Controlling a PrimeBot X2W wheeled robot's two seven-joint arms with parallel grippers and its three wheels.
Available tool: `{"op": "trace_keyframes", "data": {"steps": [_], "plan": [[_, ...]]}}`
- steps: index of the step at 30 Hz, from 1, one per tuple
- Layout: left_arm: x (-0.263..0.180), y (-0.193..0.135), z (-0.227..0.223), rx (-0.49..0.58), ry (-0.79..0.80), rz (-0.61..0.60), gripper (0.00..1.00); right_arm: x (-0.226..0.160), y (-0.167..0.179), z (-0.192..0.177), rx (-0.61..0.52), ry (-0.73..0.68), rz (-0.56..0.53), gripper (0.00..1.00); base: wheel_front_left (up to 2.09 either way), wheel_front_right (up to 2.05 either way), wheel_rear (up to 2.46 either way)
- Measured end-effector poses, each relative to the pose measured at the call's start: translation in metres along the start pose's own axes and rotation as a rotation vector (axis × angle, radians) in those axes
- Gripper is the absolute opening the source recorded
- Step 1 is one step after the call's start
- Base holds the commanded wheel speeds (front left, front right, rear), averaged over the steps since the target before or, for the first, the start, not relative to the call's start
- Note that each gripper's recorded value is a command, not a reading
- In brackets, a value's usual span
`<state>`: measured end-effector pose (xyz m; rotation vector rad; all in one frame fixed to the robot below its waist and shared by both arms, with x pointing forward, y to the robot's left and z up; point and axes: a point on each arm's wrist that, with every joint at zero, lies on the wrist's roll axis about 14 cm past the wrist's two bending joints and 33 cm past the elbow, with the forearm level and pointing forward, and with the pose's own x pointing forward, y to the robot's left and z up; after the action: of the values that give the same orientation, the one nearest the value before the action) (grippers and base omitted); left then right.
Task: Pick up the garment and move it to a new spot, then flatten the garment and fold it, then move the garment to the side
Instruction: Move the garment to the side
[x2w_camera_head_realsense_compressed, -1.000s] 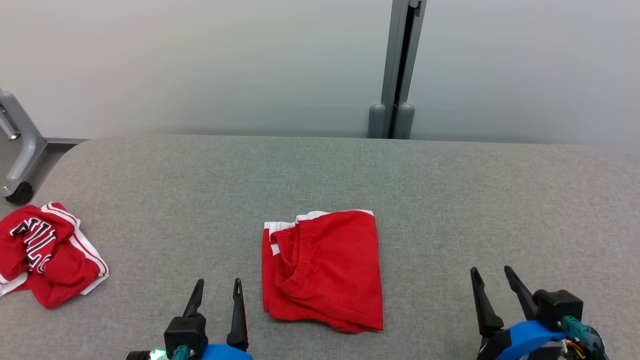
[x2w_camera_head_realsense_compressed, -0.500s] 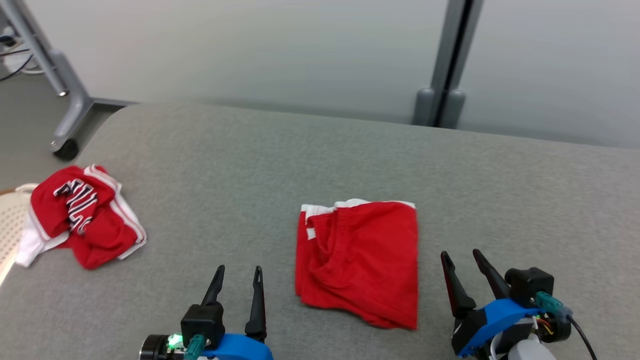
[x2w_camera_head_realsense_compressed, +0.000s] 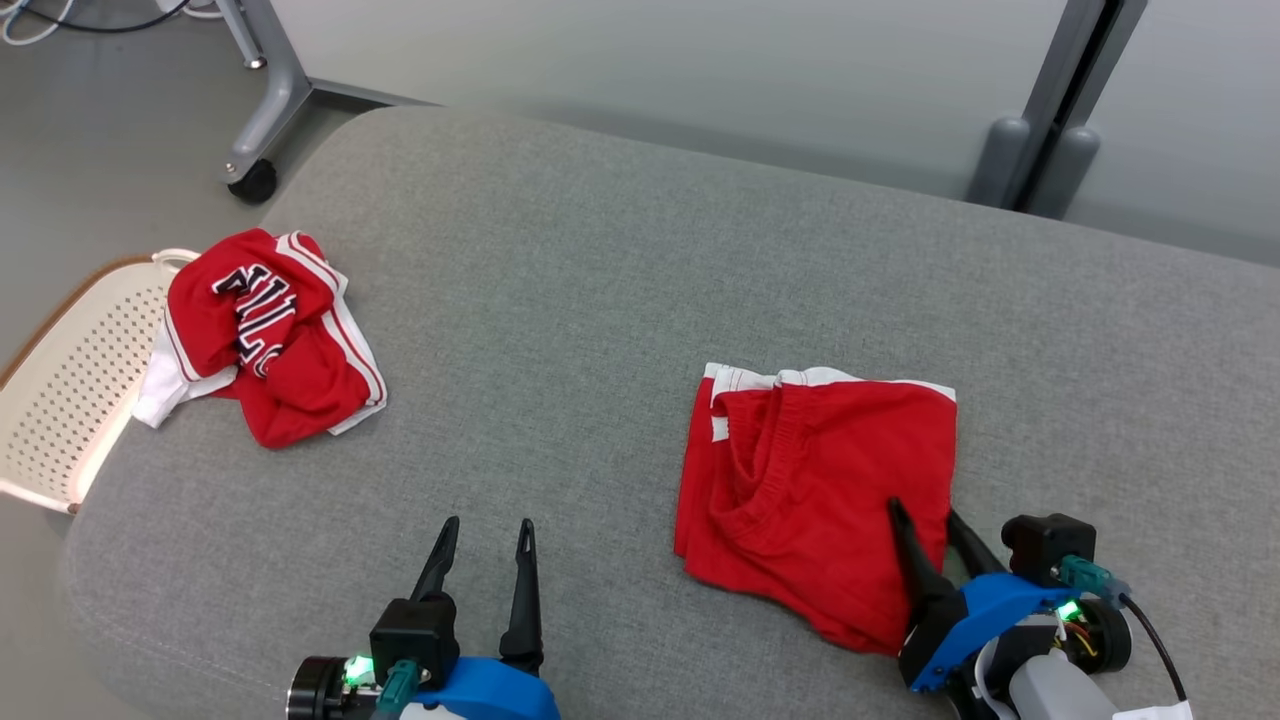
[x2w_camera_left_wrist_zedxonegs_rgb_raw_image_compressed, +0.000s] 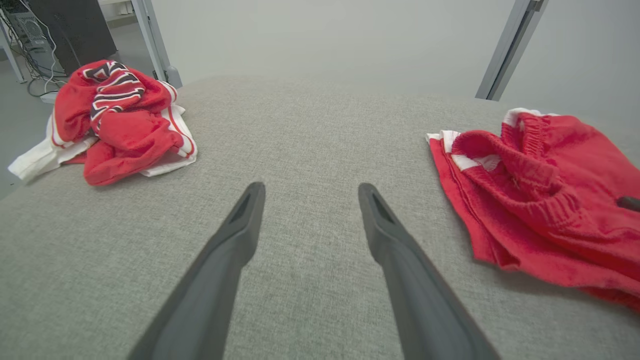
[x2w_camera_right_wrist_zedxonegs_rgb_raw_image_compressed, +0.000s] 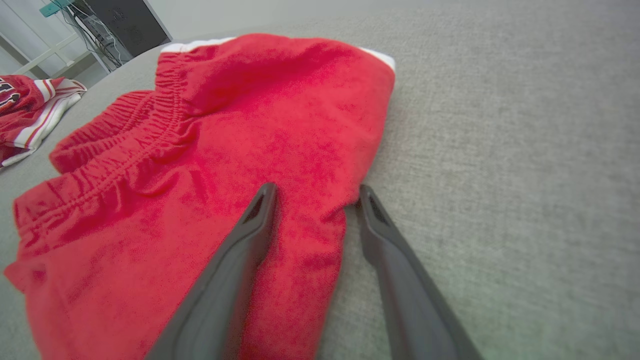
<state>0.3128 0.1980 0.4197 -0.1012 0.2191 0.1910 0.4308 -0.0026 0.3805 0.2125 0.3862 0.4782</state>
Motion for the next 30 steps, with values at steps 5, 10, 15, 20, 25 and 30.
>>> {"op": "trace_keyframes", "data": {"steps": [5, 10, 15, 20, 25, 30], "plan": [[0.005, -0.006, 0.001, 0.011, -0.001, -0.021, 1.0, 0.002, -0.005, 0.01, 0.008, -0.034, -0.013, 0.0, 0.0, 0.0, 0.0], [0.012, -0.027, -0.001, 0.018, 0.006, -0.095, 1.0, -0.008, -0.019, 0.03, -0.002, -0.098, -0.047, 0.0, 0.0, 0.0, 0.0], [0.026, -0.071, 0.002, 0.029, 0.0, -0.235, 1.0, -0.034, -0.05, 0.036, -0.004, -0.13, -0.136, 0.0, 0.0, 0.0, 0.0], [0.037, -0.129, 0.006, 0.035, -0.009, -0.405, 1.0, -0.07, -0.088, 0.04, 0.002, -0.158, -0.257, 0.0, 0.0, 0.0, 0.0], [0.037, -0.181, -0.002, 0.041, 0.017, -0.554, 1.0, -0.115, -0.124, 0.039, 0.046, -0.193, -0.397, 0.0, 0.0, 0.0, 0.0], [0.03, -0.229, -0.003, 0.046, 0.021, -0.701, 1.0, -0.156, -0.147, 0.039, 0.059, -0.224, -0.505, 0.0, 0.0, 0.0, 0.0]]}}
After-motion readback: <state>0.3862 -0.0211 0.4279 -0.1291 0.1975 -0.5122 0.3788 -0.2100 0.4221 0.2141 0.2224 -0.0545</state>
